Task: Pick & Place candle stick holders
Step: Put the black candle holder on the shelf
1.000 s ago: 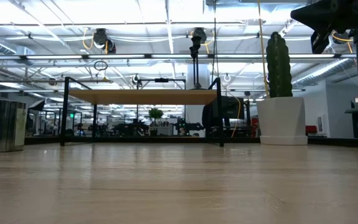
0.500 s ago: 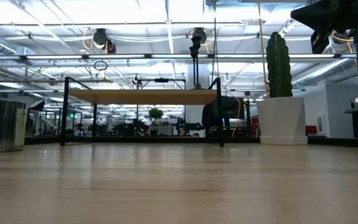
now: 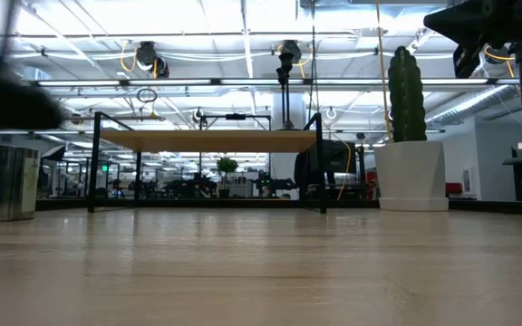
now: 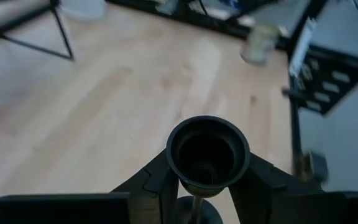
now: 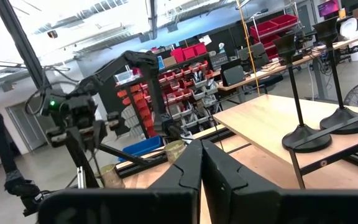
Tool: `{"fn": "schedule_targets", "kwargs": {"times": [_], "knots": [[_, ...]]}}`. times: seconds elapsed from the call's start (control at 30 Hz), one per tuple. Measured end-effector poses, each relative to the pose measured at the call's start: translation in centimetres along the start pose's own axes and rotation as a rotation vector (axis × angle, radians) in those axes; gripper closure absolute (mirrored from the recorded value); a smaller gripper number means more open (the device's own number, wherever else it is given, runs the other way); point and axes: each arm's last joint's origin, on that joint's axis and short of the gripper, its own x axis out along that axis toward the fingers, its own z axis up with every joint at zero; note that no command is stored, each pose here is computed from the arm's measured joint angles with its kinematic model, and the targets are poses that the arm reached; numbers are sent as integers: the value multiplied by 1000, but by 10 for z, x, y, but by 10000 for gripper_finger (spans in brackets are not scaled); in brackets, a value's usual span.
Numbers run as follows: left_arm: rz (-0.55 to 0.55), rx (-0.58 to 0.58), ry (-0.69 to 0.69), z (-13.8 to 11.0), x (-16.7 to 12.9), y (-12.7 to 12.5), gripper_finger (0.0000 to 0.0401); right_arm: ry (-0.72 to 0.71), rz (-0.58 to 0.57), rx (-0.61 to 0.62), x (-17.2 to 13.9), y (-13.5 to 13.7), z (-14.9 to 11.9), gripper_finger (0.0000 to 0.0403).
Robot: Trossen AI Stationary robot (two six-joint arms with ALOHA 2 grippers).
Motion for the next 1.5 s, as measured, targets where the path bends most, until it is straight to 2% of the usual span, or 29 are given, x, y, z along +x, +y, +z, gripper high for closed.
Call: {"fn": "schedule_targets", "kwargs": {"times": [0.23,0.43,0.7,1.1,1.33,1.5], "knots": [[35,-31,-114,43,16,18,288,0,0,0,0,0,0,403],[67,-22,-240,79,35,30,273,0,0,0,0,0,0,403],[157,-11,-412,120,56,52,284,0,0,0,0,0,0,403],[351,-20,-572,164,75,100,272,-1,1,0,0,0,0,403],[483,-17,-655,186,80,134,287,-8,3,1,0,0,1,403],[494,-17,-676,198,87,165,275,-7,3,1,0,0,1,403]]}}
